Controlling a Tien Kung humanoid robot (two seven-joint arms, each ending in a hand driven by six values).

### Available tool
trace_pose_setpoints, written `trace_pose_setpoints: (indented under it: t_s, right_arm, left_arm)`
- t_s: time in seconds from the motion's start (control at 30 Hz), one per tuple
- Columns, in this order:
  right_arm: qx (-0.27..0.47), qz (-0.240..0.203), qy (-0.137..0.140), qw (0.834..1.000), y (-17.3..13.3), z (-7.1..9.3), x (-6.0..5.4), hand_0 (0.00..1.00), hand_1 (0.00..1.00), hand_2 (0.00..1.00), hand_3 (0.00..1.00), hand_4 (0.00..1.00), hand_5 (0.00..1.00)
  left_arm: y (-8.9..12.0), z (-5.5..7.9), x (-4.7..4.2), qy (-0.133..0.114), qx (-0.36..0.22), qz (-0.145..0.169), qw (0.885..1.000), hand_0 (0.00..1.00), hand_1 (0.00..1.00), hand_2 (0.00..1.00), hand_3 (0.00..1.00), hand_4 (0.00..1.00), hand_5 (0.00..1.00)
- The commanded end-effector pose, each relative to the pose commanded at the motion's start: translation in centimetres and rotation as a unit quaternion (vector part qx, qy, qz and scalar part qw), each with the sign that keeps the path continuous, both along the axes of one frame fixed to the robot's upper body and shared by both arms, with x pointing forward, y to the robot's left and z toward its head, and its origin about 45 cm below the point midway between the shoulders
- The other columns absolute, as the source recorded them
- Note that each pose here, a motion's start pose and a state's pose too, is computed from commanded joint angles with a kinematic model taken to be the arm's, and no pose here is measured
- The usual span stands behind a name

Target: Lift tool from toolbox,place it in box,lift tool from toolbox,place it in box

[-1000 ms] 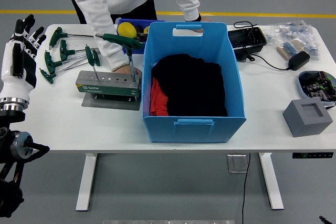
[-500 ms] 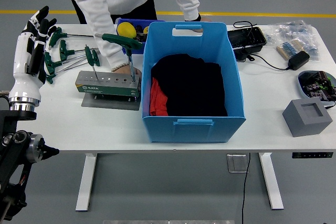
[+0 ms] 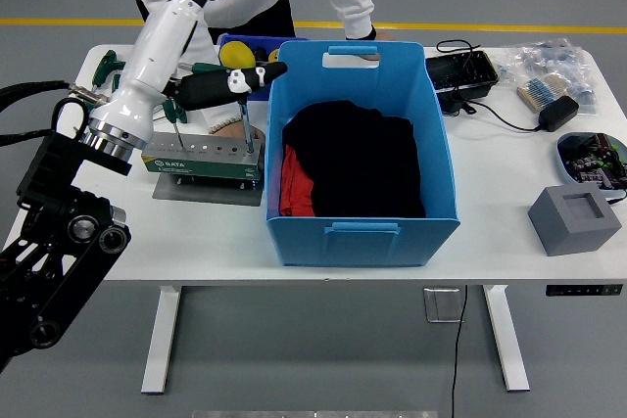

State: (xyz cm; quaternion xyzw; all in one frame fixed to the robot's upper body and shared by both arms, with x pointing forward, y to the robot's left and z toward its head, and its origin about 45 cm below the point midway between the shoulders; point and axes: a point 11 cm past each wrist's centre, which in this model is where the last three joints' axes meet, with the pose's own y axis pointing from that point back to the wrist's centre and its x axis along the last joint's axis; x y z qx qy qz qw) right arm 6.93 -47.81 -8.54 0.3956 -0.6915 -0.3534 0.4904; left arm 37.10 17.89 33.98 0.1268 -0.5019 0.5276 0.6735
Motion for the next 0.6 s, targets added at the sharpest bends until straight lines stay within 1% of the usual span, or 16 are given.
trace_pose_setpoints:
  t_s: [0.07,0.1,0.17,0.2,0.23,0.27,0.33,0.37,0.47,0.5,0.6]
  right_arm:
    - [0.001,0.0,-0.002,1.0,0.1,0.0,0.1,0.685,0.668,0.721,0.572,0.779,0.716]
    - [0.002,0.001,-0.003,1.0,0.2,-0.1,0.1,0.685,0.666,0.721,0.572,0.779,0.716]
    - [0.004,0.001,-0.003,1.0,0.4,-0.2,0.2,0.685,0.666,0.721,0.572,0.779,0.716]
    - [0.006,0.002,-0.002,1.0,0.6,-0.2,0.1,0.685,0.666,0.721,0.572,0.779,0.716]
    - [0.007,0.002,-0.002,1.0,0.7,-0.3,0.1,0.685,0.666,0.721,0.572,0.779,0.716]
    - [0.008,0.003,-0.001,1.0,0.8,-0.4,0.1,0.685,0.666,0.721,0.572,0.779,0.716]
    - [0.011,0.004,0.0,1.0,1.1,-0.5,0.1,0.685,0.665,0.721,0.572,0.779,0.717]
    - [0.012,0.005,0.0,1.0,1.2,-0.5,0.1,0.685,0.665,0.721,0.572,0.779,0.717]
    - [0.013,0.004,0.001,1.0,1.2,-0.5,0.1,0.685,0.665,0.721,0.572,0.779,0.717]
    - [0.012,0.004,0.001,1.0,1.2,-0.5,0.1,0.685,0.666,0.721,0.572,0.78,0.719]
    - [0.01,0.003,-0.001,1.0,0.9,-0.4,0.4,0.685,0.666,0.721,0.572,0.78,0.719]
  left_arm:
    - [-0.9,-0.1,0.91,-0.002,0.061,0.006,0.998,0.813,0.87,0.936,0.908,0.998,0.521]
    - [-1.2,-0.2,1.34,-0.005,0.092,0.011,0.996,0.813,0.896,0.955,0.922,0.998,0.482]
    - [-1.6,-0.4,2.0,-0.008,0.14,0.022,0.99,0.813,0.896,0.955,0.922,0.998,0.482]
    - [-1.7,-0.6,2.44,-0.011,0.17,0.03,0.985,0.813,0.896,0.955,0.922,0.998,0.482]
    - [-1.8,-0.7,2.83,-0.007,0.183,0.034,0.983,0.813,0.896,0.955,0.922,0.998,0.482]
    - [-1.8,-0.9,3.11,-0.002,0.19,0.037,0.981,0.813,0.896,0.955,0.922,0.998,0.482]
    - [-1.5,-1.3,4.06,0.02,0.215,0.049,0.975,0.797,0.894,0.949,0.923,0.998,0.49]
    - [-1.4,-1.4,4.33,0.027,0.222,0.054,0.973,0.797,0.894,0.949,0.923,0.998,0.49]
    - [-1.1,-1.7,5.47,0.058,0.256,0.071,0.962,0.797,0.894,0.949,0.923,0.998,0.49]
    - [-1.1,-1.7,5.75,0.065,0.265,0.073,0.959,0.773,0.879,0.941,0.894,0.998,0.477]
    - [-1.4,-1.4,6.46,0.074,0.292,0.076,0.951,0.773,0.879,0.941,0.894,0.998,0.477]
